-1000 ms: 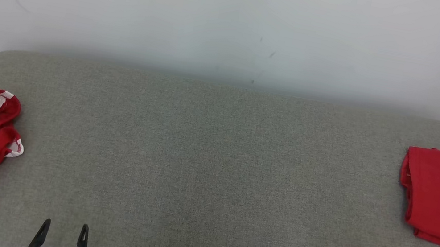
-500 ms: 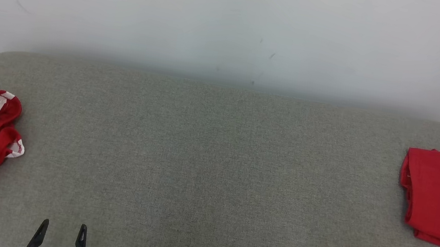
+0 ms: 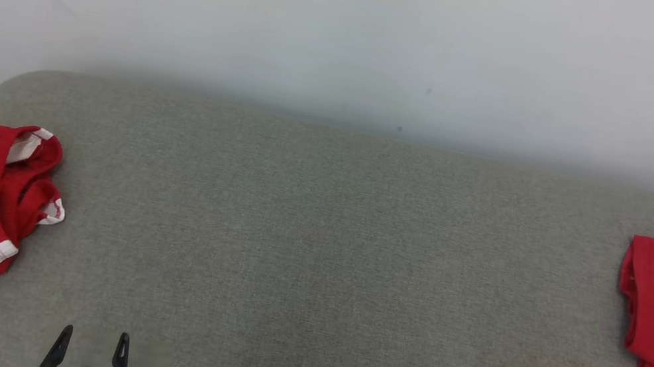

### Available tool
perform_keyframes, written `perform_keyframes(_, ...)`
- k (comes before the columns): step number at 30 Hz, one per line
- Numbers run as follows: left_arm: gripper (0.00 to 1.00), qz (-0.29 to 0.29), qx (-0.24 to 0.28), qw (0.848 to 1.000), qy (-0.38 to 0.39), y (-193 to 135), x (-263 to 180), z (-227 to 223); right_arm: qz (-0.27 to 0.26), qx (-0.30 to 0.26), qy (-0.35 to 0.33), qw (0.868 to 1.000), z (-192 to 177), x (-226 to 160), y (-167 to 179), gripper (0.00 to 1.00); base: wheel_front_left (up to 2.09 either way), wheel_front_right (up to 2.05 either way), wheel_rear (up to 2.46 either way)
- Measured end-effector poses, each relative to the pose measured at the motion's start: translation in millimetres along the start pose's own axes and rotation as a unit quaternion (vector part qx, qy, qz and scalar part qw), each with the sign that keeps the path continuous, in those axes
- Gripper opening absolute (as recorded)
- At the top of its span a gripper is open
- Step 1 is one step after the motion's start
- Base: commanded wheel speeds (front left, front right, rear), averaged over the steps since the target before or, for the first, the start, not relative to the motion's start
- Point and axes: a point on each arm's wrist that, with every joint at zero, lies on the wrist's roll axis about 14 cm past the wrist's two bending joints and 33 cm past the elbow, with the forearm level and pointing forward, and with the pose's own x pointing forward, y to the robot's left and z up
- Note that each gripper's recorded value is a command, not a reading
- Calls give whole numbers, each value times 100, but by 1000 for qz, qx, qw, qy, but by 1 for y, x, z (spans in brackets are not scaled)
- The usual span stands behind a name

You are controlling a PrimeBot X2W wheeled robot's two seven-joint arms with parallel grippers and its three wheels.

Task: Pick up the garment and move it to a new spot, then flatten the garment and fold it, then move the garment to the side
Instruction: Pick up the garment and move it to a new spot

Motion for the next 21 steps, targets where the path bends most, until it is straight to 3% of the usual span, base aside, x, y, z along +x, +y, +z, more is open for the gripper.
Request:
perform_keyframes(8,100,56,-4,998,-3,32,-19,1,44,6,8,999,-5,15,26,100,0,0,0)
perform_keyframes(21,100,175,0,984,-6,96,-77,3,158,15,20,987,-12,40,99,100,0,0,0)
